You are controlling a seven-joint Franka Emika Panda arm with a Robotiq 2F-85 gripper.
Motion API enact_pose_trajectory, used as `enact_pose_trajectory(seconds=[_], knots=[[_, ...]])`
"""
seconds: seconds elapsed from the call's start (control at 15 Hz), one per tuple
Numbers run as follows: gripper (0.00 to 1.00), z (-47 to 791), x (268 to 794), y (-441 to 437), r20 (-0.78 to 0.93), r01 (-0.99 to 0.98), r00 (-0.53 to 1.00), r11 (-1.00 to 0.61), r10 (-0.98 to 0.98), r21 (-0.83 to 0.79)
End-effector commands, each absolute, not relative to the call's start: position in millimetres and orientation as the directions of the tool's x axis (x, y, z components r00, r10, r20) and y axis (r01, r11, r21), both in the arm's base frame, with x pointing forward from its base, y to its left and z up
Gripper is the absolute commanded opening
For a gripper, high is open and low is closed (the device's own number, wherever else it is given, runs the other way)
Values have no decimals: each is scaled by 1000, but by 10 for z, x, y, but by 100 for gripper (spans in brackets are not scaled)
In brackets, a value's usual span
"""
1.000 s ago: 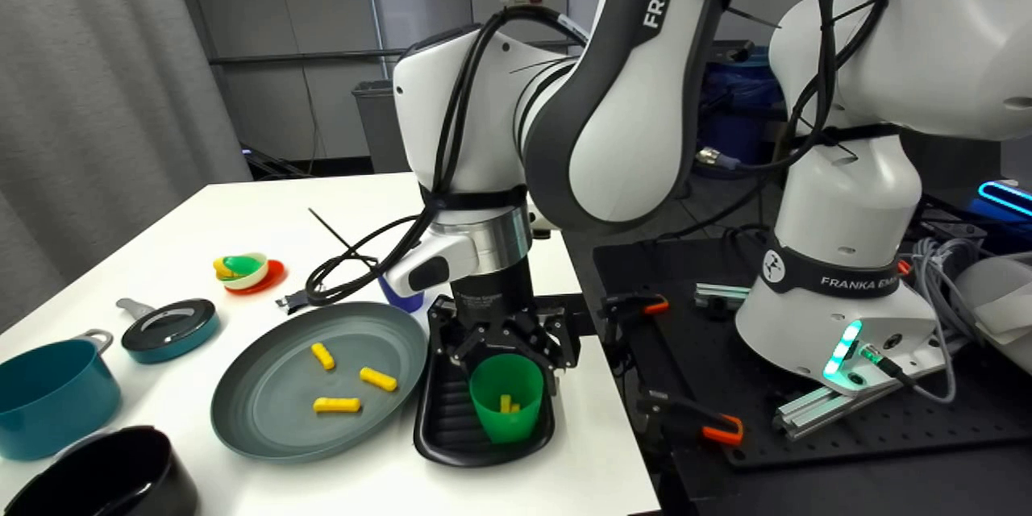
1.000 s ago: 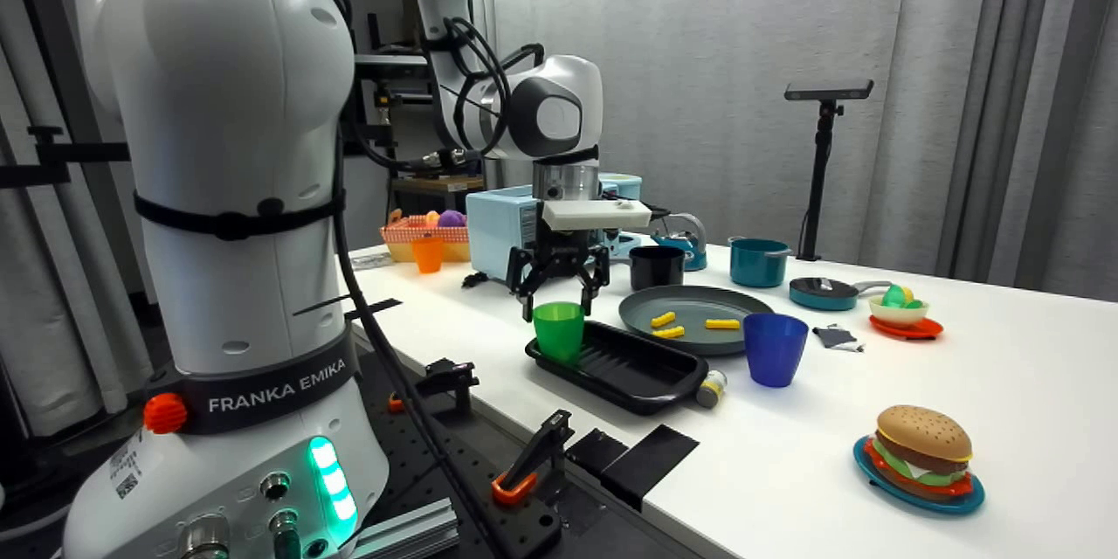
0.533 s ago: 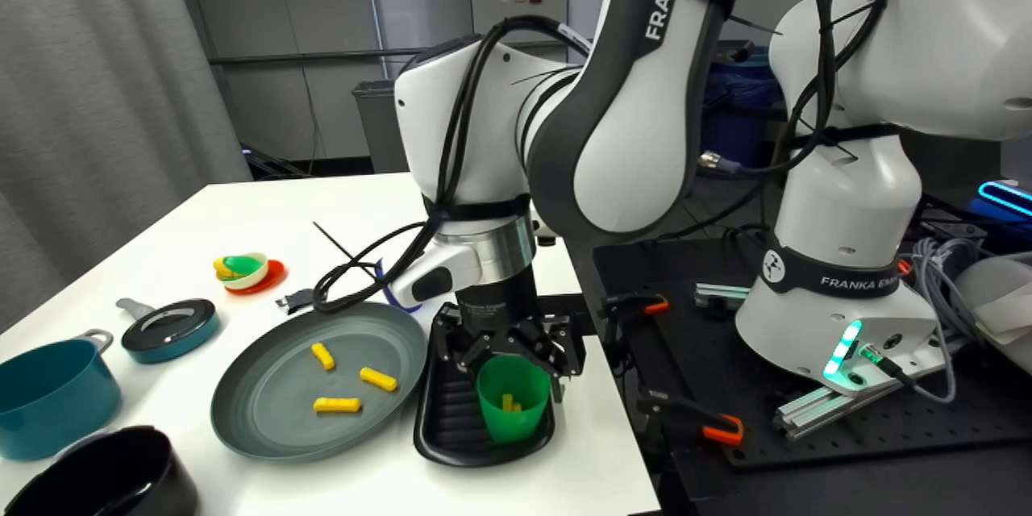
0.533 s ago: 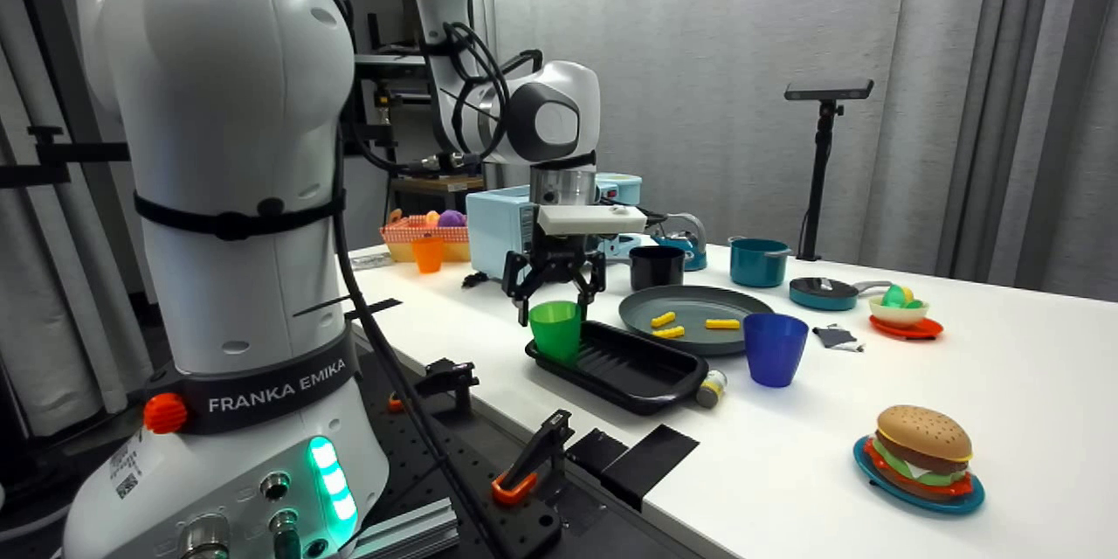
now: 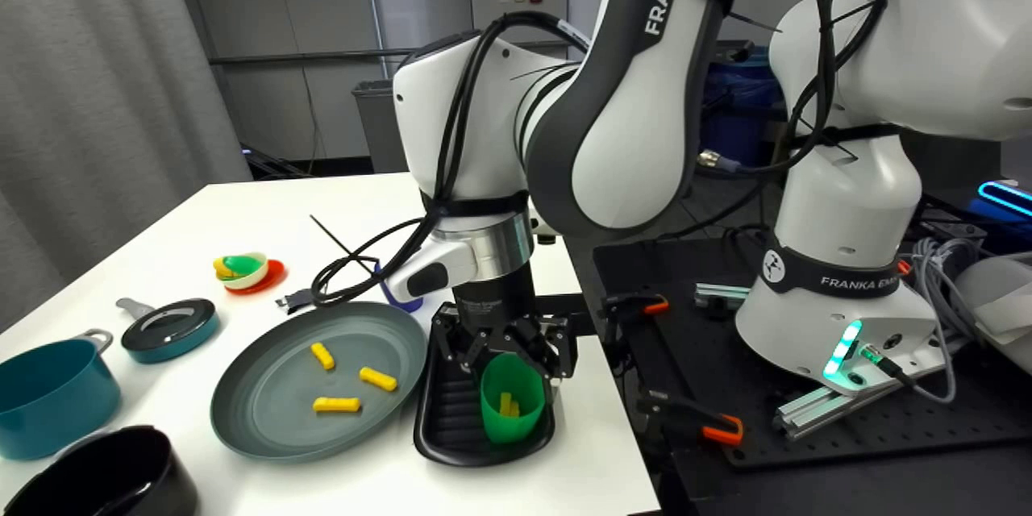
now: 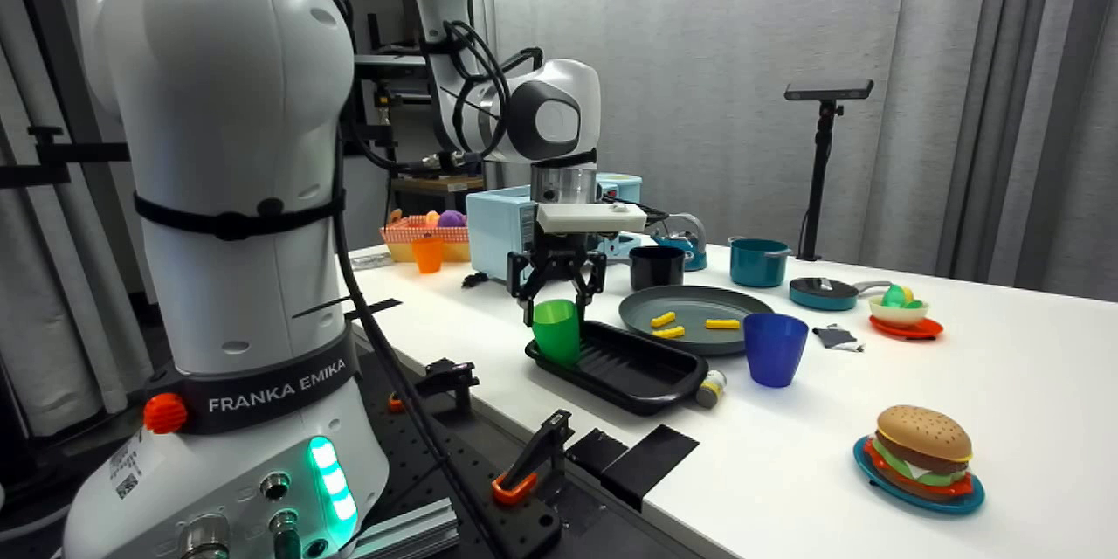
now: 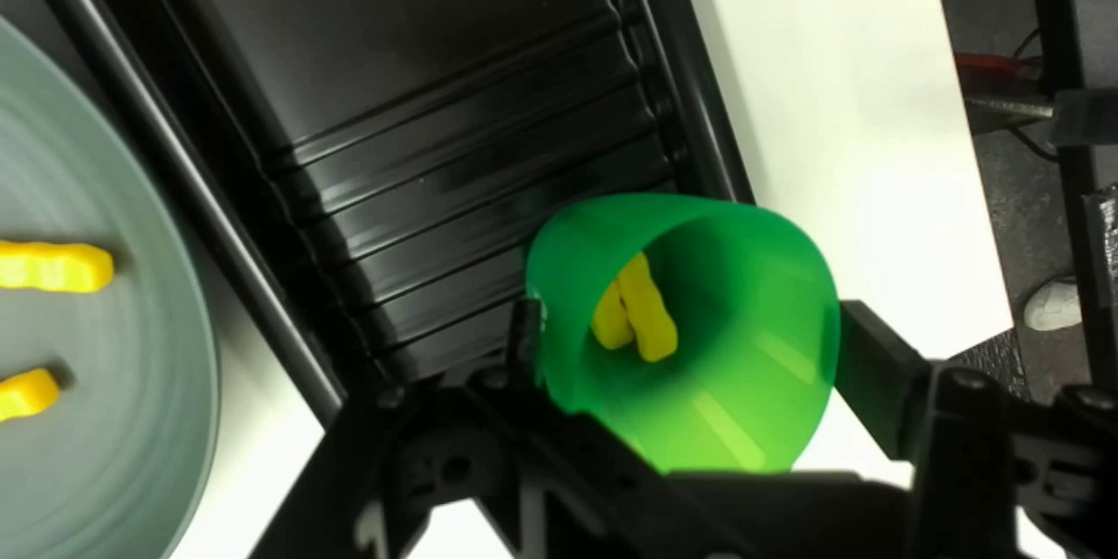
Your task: Pour the contents of the green cup onto the plate, then put it in the blue cup
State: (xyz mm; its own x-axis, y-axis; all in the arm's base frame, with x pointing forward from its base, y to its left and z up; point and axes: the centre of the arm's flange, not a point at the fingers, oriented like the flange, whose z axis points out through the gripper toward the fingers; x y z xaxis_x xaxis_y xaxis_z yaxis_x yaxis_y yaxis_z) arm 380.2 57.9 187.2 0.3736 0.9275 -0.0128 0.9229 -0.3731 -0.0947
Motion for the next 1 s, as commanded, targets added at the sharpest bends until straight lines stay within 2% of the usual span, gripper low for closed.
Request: enact_pose_trajectory(seconds=[0.0, 0.93], knots=[[56, 1909, 3769, 549, -6, 911, 406, -405, 914, -81], [56, 2454, 4499, 308, 18, 862, 501, -500, 865, 85]])
